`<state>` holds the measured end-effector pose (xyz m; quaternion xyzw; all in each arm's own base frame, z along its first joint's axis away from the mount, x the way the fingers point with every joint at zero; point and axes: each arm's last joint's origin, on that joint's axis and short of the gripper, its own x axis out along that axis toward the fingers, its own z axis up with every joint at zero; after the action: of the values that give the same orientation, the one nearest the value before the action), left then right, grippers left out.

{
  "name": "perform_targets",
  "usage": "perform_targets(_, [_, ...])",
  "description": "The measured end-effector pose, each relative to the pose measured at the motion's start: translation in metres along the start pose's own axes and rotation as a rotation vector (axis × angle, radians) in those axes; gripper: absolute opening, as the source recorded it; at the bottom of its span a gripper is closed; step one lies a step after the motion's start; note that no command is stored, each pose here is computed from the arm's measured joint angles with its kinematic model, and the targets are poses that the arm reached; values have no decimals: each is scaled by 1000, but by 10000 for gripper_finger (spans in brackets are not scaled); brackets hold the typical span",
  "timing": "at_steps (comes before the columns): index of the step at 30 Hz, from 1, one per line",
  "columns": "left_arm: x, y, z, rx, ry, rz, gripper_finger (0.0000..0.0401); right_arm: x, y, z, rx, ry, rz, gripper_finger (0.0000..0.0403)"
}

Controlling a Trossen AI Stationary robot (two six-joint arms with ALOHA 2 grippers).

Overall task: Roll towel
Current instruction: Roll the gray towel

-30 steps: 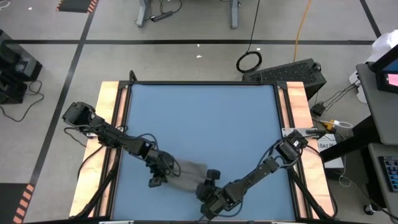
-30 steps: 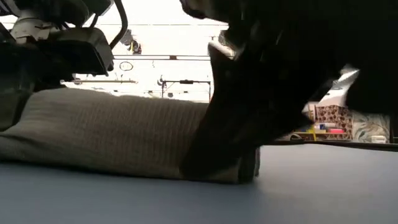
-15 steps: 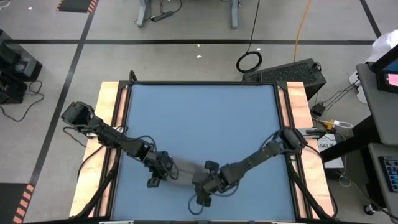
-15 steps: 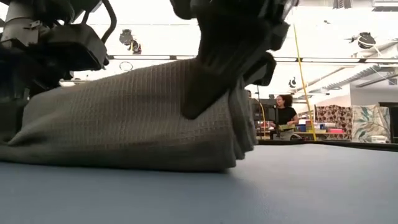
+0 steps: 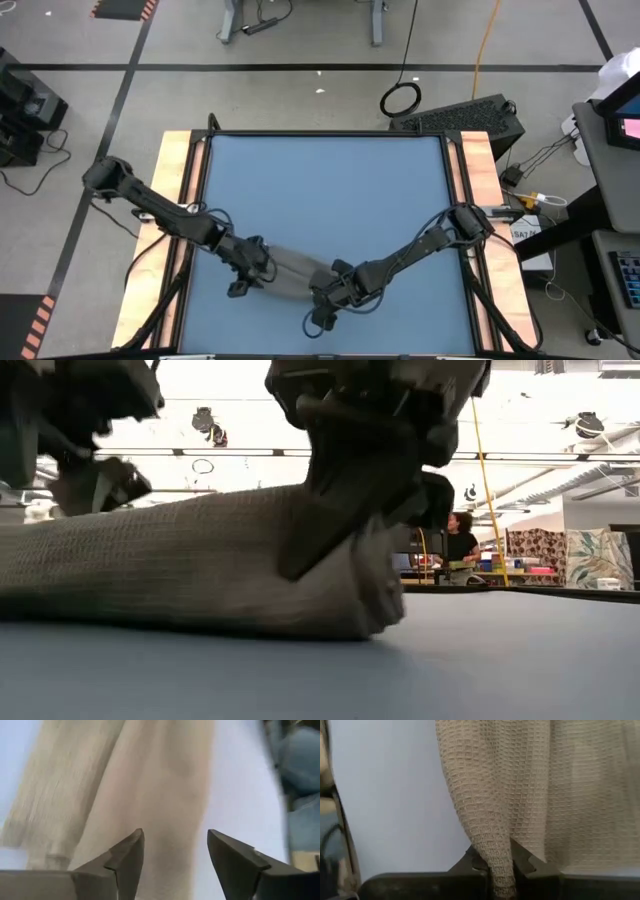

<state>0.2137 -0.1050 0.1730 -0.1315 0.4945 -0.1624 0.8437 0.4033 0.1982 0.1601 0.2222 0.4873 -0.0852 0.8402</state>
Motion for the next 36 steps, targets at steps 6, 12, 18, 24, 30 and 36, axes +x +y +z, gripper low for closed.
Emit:
perform_targets(6, [-32,-17,3,58,-176,-15,227,11,-2,-11,63,-53,49,10])
perform_targets(12, [-32,-52,-6,258,-365,116,227,6,-2,-8,102,-65,68,9])
perform_targets(18, [-4,-71,-20,420,-401,290,227,-19,-3,10,77,-109,113,9])
perform_targets(24, [25,-63,-28,450,-354,471,227,-26,-8,13,61,-60,123,9])
perform_targets(30, [41,-57,-29,446,-330,511,227,-25,-12,16,67,-45,115,9])
perform_targets(36, [59,-48,-29,466,-297,570,259,-24,-14,18,63,-48,114,9])
